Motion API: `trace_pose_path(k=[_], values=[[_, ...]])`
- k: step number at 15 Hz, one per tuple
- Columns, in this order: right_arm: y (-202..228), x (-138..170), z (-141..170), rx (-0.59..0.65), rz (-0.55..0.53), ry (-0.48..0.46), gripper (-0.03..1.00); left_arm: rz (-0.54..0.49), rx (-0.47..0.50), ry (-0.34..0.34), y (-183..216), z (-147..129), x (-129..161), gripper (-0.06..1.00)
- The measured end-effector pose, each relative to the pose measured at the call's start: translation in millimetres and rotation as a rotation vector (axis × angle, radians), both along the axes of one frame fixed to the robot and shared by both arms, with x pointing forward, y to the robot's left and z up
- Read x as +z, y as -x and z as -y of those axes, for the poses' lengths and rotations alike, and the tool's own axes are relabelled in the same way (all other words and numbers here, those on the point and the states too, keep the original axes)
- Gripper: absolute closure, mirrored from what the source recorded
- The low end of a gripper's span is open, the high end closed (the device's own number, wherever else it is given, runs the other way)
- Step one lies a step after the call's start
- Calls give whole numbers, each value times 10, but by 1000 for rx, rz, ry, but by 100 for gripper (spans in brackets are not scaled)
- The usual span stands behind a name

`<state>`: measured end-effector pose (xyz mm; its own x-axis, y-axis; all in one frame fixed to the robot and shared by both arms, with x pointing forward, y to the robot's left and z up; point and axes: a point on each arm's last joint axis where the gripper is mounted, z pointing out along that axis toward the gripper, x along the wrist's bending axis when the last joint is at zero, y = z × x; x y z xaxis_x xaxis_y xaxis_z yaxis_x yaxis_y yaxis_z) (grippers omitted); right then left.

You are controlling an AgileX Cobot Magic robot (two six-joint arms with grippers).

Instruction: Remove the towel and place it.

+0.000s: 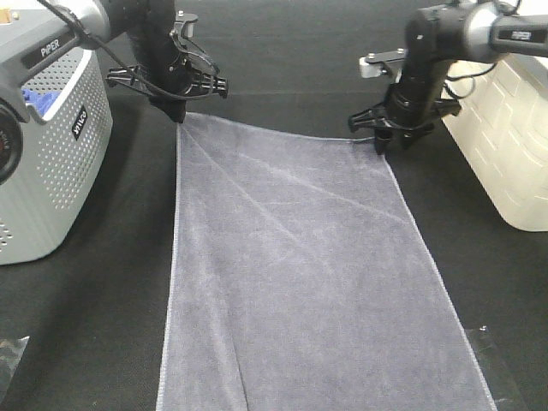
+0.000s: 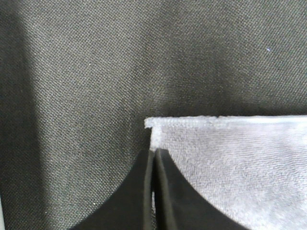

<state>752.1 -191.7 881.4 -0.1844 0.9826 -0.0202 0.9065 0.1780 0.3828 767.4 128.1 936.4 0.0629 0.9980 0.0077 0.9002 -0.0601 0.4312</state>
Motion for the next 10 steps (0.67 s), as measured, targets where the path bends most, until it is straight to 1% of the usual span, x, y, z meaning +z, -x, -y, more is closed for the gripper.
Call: trace_pose_path(k=[3, 6, 10], values=[[4, -26, -51, 34, -11, -69, 52, 8, -1, 5, -6, 4, 3, 94], [3, -24, -66, 35, -7, -74, 49, 11, -2, 6, -9, 6, 5, 94], [-18, 34, -62, 36, 9, -68, 48, 14, -5, 6, -12, 7, 6, 94]])
